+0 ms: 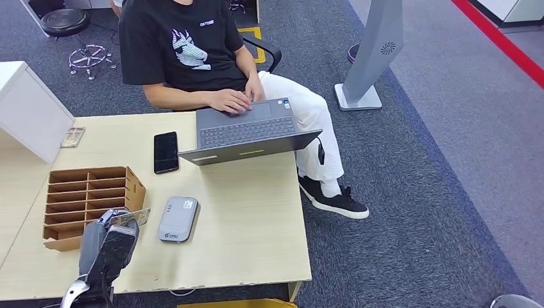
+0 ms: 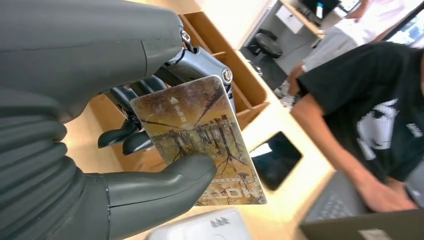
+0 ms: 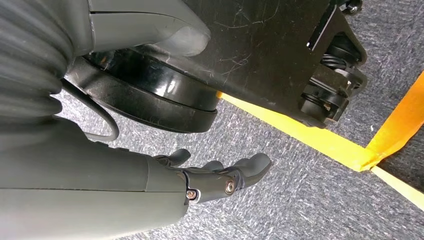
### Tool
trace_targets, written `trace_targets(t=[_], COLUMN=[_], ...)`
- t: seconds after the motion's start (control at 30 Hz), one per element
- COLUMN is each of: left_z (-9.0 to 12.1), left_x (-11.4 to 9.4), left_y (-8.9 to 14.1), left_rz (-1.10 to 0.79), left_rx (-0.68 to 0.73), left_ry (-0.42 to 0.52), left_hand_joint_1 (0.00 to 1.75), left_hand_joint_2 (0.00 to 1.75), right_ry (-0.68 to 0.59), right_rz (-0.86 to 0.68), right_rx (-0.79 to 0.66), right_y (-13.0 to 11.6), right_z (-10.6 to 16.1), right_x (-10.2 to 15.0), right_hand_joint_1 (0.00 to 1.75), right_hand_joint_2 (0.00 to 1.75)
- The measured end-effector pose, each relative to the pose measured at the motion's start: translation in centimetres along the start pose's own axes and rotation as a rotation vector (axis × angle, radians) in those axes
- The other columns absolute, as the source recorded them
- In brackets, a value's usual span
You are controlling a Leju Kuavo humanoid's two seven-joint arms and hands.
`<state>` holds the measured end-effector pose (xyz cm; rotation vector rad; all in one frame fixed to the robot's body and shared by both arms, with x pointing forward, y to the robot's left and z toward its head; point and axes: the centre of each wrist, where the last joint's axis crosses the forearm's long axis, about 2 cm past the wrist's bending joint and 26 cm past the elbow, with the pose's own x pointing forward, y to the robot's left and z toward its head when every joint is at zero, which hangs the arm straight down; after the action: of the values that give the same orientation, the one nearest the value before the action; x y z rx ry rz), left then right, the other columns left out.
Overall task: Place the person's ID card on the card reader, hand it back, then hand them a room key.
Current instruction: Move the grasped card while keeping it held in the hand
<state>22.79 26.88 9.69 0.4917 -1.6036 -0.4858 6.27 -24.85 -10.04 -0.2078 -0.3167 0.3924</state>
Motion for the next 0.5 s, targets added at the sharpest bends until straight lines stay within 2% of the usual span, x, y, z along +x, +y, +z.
trace_targets(t=[0.1,0.27,0.5], left_z=[-0.3,-2.2,-5.4], left_x=[-1.2,-3.4,-4.1], left_y=[0.0,-0.1,-0.7], left_rz=[-0.056,-0.127,-0.154], left_rx=[0.041,0.104,0.130], left_ry=[0.014,0.038,0.067], left_hand_joint_1=[1.75,1.75,1.75], left_hand_joint_2=[1.75,1.75,1.75], right_ry=[-0.006,-0.033,-0.051], right_rz=[0.004,0.020,0.021], right_rx=[0.000,-0.005,-0.003], right_y=[0.0,-0.2,-0.4], right_z=[0.0,-0.2,-0.3], right_x=[0.1,1.0,2.0], right_hand_joint_1=[0.00,0.00,0.00], right_hand_joint_2=[1.75,1.75,1.75])
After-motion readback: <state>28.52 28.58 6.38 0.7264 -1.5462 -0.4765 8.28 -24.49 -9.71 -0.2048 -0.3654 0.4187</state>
